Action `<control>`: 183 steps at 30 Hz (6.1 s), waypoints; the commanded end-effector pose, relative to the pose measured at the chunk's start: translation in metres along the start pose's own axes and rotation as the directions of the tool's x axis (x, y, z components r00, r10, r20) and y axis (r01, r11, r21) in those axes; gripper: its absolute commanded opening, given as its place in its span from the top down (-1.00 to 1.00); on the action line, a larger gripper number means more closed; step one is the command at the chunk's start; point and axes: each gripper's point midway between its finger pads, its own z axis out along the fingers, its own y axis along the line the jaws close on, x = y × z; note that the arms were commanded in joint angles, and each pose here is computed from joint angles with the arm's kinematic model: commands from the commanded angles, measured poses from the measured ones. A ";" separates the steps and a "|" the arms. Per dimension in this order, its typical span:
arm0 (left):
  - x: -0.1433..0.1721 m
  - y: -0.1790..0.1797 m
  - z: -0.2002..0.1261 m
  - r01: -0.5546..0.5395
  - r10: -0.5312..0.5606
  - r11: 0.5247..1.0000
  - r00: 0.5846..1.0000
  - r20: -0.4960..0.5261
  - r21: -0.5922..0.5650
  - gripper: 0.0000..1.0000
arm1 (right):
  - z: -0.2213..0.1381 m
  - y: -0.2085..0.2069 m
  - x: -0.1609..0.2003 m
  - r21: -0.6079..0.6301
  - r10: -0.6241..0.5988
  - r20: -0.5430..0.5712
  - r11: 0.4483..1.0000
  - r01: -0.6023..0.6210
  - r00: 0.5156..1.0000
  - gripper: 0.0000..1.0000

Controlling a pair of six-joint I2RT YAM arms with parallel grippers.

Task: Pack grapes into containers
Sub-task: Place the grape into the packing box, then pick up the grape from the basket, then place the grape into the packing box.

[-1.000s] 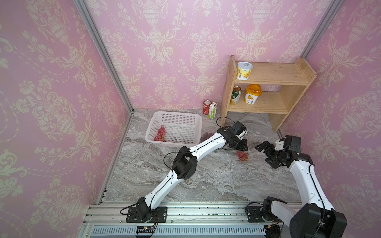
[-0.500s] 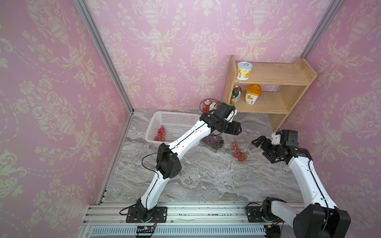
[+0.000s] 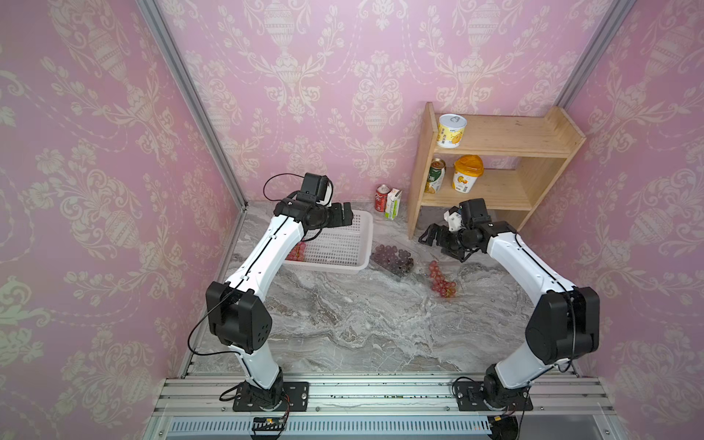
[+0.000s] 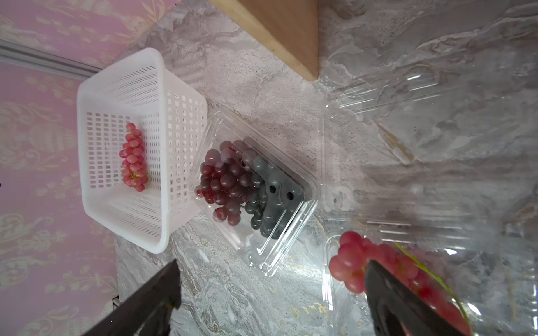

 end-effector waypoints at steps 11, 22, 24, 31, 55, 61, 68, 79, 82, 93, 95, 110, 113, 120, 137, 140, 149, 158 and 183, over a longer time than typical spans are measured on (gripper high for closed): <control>0.019 0.047 0.000 0.017 -0.019 0.998 0.999 -0.047 -0.056 -0.98 | 0.040 -0.018 0.040 0.084 -0.080 -0.162 0.992 0.095 0.984 -0.99; 0.035 0.077 0.022 0.040 -0.056 0.991 0.991 -0.122 -0.127 -0.98 | 0.045 -0.023 0.078 0.057 -0.074 -0.205 0.995 0.088 0.976 -0.99; 0.039 0.083 0.025 0.042 -0.063 0.988 0.988 -0.142 -0.146 -0.99 | 0.039 -0.021 0.078 0.060 -0.082 -0.190 0.994 0.095 0.978 -0.99; 0.049 0.130 0.038 -0.026 -0.061 0.945 0.966 -0.253 -0.327 -0.98 | -0.002 0.005 0.051 0.085 -0.152 -0.082 0.984 0.159 0.985 -1.00; 0.026 0.232 0.125 -0.111 -0.146 0.826 0.906 -0.399 -0.553 -0.74 | -0.011 0.090 0.040 -0.062 -0.315 0.014 0.947 0.316 0.949 -1.00; 0.050 0.236 0.129 -0.150 -0.162 0.827 0.859 -0.486 -0.542 -0.66 | -0.007 0.091 0.039 -0.068 -0.313 0.012 0.947 0.313 0.950 -1.00; 0.072 0.233 0.118 -0.156 -0.176 0.835 0.832 -0.526 -0.527 -0.64 | -0.003 0.095 0.037 -0.084 -0.302 0.012 0.950 0.302 0.953 -1.00; 0.087 0.223 0.129 -0.118 -0.193 0.874 0.806 -0.559 -0.472 -0.04 | -0.007 0.093 0.041 -0.090 -0.287 0.020 0.954 0.287 0.958 -1.00; 0.080 0.213 0.126 -0.079 -0.194 0.892 0.823 -0.534 -0.446 0.03 | -0.008 0.091 0.043 -0.087 -0.283 0.018 0.955 0.284 0.959 -1.00; 0.048 0.151 0.102 0.116 -0.199 0.968 0.898 -0.393 -0.224 0.19 | -0.018 0.087 0.048 -0.080 -0.276 0.033 0.957 0.278 0.961 -1.00; 0.039 0.142 0.093 0.132 -0.196 0.972 0.911 -0.363 -0.193 0.18 | -0.020 0.086 0.049 -0.077 -0.273 0.036 0.958 0.275 0.961 -1.00; 0.002 0.042 0.056 0.109 -0.099 0.994 0.961 -0.259 0.021 0.17 | -0.043 0.072 0.061 -0.037 -0.234 0.053 0.971 0.236 0.971 -1.00; -0.007 0.015 0.047 0.076 -0.060 0.995 0.969 -0.239 0.058 0.17 | -0.046 0.053 0.063 -0.008 -0.174 0.048 0.985 0.175 0.984 -1.00; -0.010 -0.053 0.034 -0.002 0.038 0.988 0.972 -0.232 0.153 0.17 | -0.055 -0.008 0.072 0.064 -0.001 0.047 0.998 -0.002 0.999 -1.00; 0.062 -0.224 0.053 -0.158 0.262 0.912 0.935 -0.241 0.378 0.17 | -0.089 -0.083 0.091 0.148 0.212 0.131 0.962 -0.230 0.969 -1.00; 0.077 -0.243 0.059 -0.169 0.284 0.899 0.928 -0.243 0.403 0.16 | -0.099 -0.095 0.091 0.149 0.251 0.175 0.949 -0.278 0.952 -1.00; 0.114 -0.283 0.103 -0.155 0.302 0.867 0.920 -0.252 0.474 0.16 | -0.118 -0.110 0.101 0.126 0.304 0.234 0.932 -0.339 0.924 -1.00; 0.161 -0.325 0.132 -0.116 0.318 0.826 0.904 -0.285 0.551 0.16 | -0.119 -0.122 0.112 0.137 0.319 0.246 0.923 -0.359 0.915 -1.00; 0.198 -0.332 0.155 -0.099 0.336 0.822 0.879 -0.338 0.561 -0.44 | -0.125 -0.122 0.108 0.079 0.344 0.313 0.920 -0.385 0.885 -1.00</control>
